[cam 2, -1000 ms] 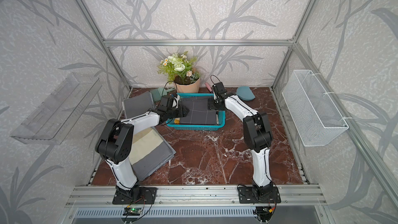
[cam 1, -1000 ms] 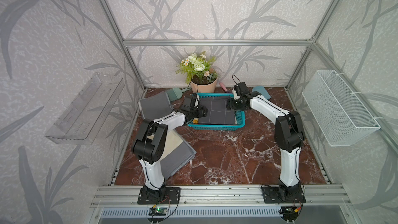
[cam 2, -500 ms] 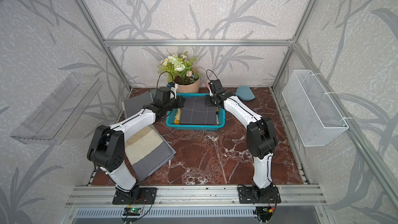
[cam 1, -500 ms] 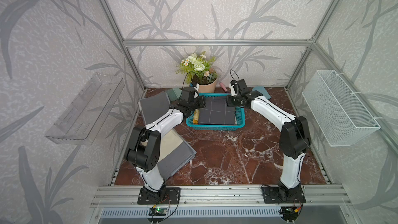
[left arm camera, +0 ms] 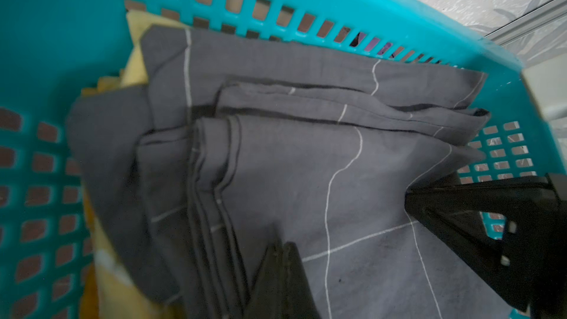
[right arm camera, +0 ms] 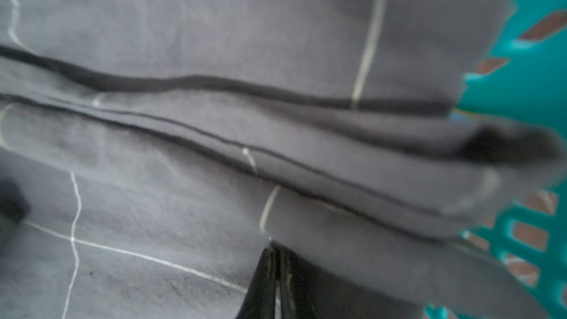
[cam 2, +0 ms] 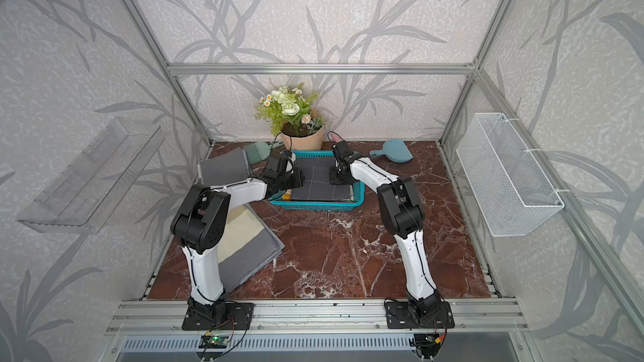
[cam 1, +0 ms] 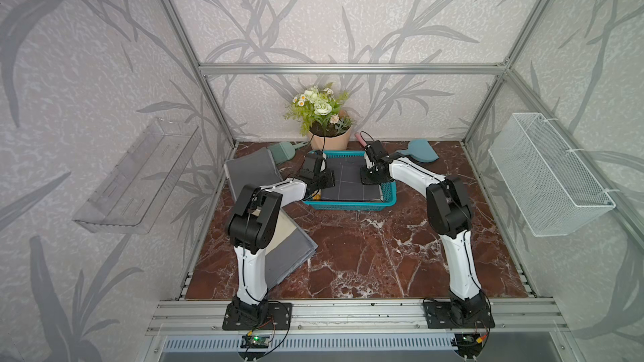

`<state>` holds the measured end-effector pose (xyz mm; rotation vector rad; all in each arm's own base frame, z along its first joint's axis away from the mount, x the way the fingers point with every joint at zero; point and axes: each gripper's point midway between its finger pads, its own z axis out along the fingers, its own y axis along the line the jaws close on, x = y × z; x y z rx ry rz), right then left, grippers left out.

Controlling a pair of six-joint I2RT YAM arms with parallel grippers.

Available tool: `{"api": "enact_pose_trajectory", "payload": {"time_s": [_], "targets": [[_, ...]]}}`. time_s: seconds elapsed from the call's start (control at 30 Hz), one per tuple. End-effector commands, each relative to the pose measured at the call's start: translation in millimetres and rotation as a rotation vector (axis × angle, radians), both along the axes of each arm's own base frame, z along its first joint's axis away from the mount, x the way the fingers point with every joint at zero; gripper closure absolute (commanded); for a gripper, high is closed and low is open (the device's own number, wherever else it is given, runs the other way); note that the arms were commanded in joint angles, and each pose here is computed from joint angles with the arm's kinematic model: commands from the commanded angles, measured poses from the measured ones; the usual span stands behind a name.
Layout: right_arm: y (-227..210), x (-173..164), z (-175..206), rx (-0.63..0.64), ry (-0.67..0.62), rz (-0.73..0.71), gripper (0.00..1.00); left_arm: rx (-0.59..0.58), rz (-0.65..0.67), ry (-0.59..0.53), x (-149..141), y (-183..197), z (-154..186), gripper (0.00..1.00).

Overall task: Put the folded pillowcase in the basket
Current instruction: Place the pillowcase in the basket, then move the basket to the center of the board.

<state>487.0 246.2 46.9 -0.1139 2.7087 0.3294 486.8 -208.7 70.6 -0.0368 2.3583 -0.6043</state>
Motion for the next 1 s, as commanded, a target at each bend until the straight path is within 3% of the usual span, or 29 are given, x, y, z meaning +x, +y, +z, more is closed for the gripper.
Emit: {"api": "enact_pose_trajectory", "payload": {"time_s": [0.0,0.13,0.23,0.33,0.43,0.53,0.6,0.73,0.97], "targets": [[-16,-9,-11,-0.061,0.055,-0.021,0.90,0.073,0.032,0.013,-2,19,-15,1.00],[-16,-7,2,-0.051,0.025,-0.021,0.85,0.061,0.029,0.010,-1,20,-7,1.00],[-13,-5,27,-0.024,-0.020,-0.012,0.63,0.022,0.019,-0.033,3,14,20,0.98],[-15,-5,60,-0.004,-0.084,-0.015,0.42,-0.008,0.015,-0.087,5,12,53,0.81],[-23,-6,97,0.004,-0.159,-0.038,0.36,-0.020,0.008,-0.132,2,11,82,0.55],[-33,-10,124,0.001,-0.228,-0.067,0.29,-0.021,0.014,-0.166,-2,15,101,0.42],[-41,-13,134,-0.014,-0.261,-0.077,0.22,-0.020,0.013,-0.166,-6,16,104,0.39],[-66,-15,124,-0.061,-0.226,-0.119,0.12,-0.031,0.015,-0.171,-17,19,109,0.36],[-99,-17,70,-0.091,-0.070,-0.164,0.12,-0.024,0.029,-0.154,-42,30,98,0.36]]}}
